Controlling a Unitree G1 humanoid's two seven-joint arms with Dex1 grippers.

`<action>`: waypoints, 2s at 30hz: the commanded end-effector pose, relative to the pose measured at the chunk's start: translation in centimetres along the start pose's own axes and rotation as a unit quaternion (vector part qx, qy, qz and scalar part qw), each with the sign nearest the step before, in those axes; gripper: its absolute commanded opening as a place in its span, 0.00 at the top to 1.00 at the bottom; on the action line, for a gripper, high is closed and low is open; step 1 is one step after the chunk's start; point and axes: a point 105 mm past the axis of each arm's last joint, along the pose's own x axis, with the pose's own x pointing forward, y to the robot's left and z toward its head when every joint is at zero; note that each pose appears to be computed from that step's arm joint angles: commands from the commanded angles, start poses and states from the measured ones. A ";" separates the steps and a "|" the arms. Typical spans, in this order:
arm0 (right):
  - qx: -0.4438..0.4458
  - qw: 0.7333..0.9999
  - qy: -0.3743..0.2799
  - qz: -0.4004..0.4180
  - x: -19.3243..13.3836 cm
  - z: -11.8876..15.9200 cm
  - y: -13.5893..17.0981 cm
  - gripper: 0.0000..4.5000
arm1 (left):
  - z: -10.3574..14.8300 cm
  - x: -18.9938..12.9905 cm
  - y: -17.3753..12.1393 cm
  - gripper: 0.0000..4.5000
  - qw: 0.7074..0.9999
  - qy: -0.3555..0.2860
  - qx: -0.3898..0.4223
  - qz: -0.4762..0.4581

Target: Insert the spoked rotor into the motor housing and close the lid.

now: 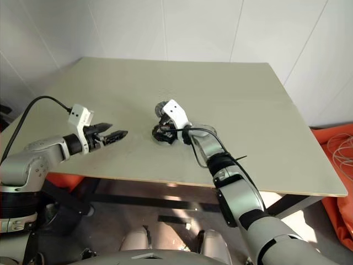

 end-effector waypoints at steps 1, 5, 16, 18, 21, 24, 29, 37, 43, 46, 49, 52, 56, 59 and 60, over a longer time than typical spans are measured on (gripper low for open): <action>-0.005 1.000 -0.029 -0.003 -0.2 1.6 -0.3 0.20 | 1.6 -0.1 -0.2 0.00 0.999 -0.021 0.028 -0.001; 0.005 0.999 -0.033 0.010 -0.3 1.7 0.1 0.51 | 1.6 -0.1 -0.1 0.00 0.999 -0.021 0.030 0.000; 0.001 1.000 -0.031 0.002 -0.4 1.8 -0.2 0.99 | 1.6 0.0 -0.2 0.00 0.999 -0.020 0.032 0.002; 0.000 1.000 -0.031 0.000 -0.4 1.8 -0.3 0.99 | 1.6 0.0 -0.2 0.00 0.999 -0.020 0.033 0.002; 0.001 1.000 -0.030 -0.002 -0.3 1.7 -0.3 0.99 | 1.6 0.0 -0.2 0.00 0.999 -0.020 0.033 0.002; 0.016 1.000 -0.014 -0.007 0.2 0.4 0.1 0.99 | 1.6 0.0 -0.2 0.00 0.999 -0.020 0.035 0.003; 0.021 1.000 -0.007 0.008 0.7 -0.6 1.5 0.99 | 1.5 -0.1 -0.1 0.00 0.999 -0.018 0.037 0.005; 0.015 0.999 -0.036 -0.004 0.1 1.3 0.2 0.99 | 1.5 0.0 -0.2 0.00 0.999 -0.017 0.037 0.004; 0.007 0.998 -0.067 -0.017 -0.5 3.7 -0.7 0.99 | 1.4 0.1 -0.3 0.00 0.999 -0.016 0.036 0.001; 0.006 0.998 -0.064 -0.022 -0.5 3.7 -1.0 0.99 | 1.4 0.1 -0.3 0.00 0.999 -0.016 0.037 0.001; 0.007 0.998 -0.053 -0.023 -0.4 2.9 -1.0 0.99 | 1.4 0.1 -0.2 0.00 0.999 -0.016 0.038 0.001; 0.010 0.999 -0.030 -0.027 -0.1 1.4 -0.8 0.99 | 1.4 0.0 -0.2 0.00 0.999 -0.015 0.039 0.002; 0.014 0.999 -0.020 -0.029 0.0 0.5 -0.7 0.99 | 1.4 -0.1 -0.1 0.00 0.999 -0.015 0.040 0.004; 0.012 0.999 -0.023 -0.031 0.1 0.7 -0.8 0.99 | 1.4 -0.1 -0.1 0.00 0.999 -0.015 0.041 0.006; 0.011 0.999 -0.024 -0.032 0.1 0.7 -0.8 0.99 | 1.4 -0.1 -0.1 0.00 0.999 -0.015 0.041 0.006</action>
